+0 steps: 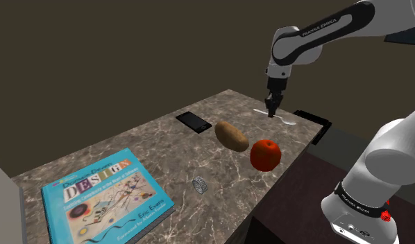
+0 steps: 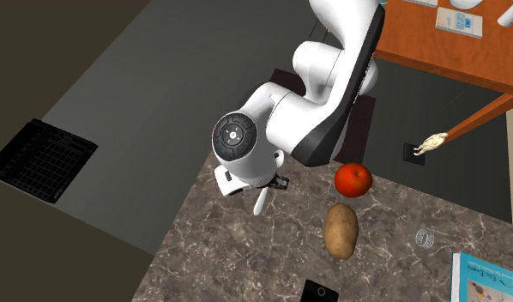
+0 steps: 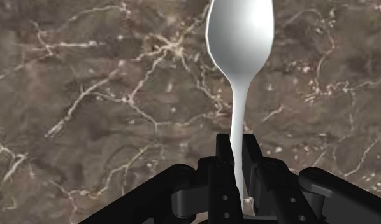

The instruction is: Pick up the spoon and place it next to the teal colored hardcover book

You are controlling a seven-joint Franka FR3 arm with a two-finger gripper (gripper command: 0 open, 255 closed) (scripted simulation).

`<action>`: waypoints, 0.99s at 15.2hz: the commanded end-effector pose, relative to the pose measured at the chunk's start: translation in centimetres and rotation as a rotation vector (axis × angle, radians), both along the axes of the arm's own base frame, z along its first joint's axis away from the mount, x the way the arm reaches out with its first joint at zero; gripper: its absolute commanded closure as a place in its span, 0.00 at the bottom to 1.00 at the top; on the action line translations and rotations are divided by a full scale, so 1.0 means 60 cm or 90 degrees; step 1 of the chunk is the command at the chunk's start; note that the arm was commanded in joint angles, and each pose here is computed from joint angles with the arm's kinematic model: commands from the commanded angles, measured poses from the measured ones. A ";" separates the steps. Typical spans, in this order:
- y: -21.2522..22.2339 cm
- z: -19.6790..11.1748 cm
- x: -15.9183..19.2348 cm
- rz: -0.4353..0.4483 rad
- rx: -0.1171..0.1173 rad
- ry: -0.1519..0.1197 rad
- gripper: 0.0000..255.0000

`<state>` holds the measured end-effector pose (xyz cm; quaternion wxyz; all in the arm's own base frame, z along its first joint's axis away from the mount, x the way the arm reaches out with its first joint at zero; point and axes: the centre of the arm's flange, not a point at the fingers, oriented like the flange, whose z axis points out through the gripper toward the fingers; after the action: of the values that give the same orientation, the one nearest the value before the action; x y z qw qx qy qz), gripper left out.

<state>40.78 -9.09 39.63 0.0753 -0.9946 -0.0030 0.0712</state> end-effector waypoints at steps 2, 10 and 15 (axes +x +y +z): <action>0.000 0.026 0.000 0.000 0.000 0.000 1.00; 0.062 0.061 0.023 0.000 0.000 0.000 1.00; 0.166 0.062 0.060 0.000 0.000 0.000 1.00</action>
<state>43.72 -0.48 43.07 0.0750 -0.9946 -0.0035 0.0714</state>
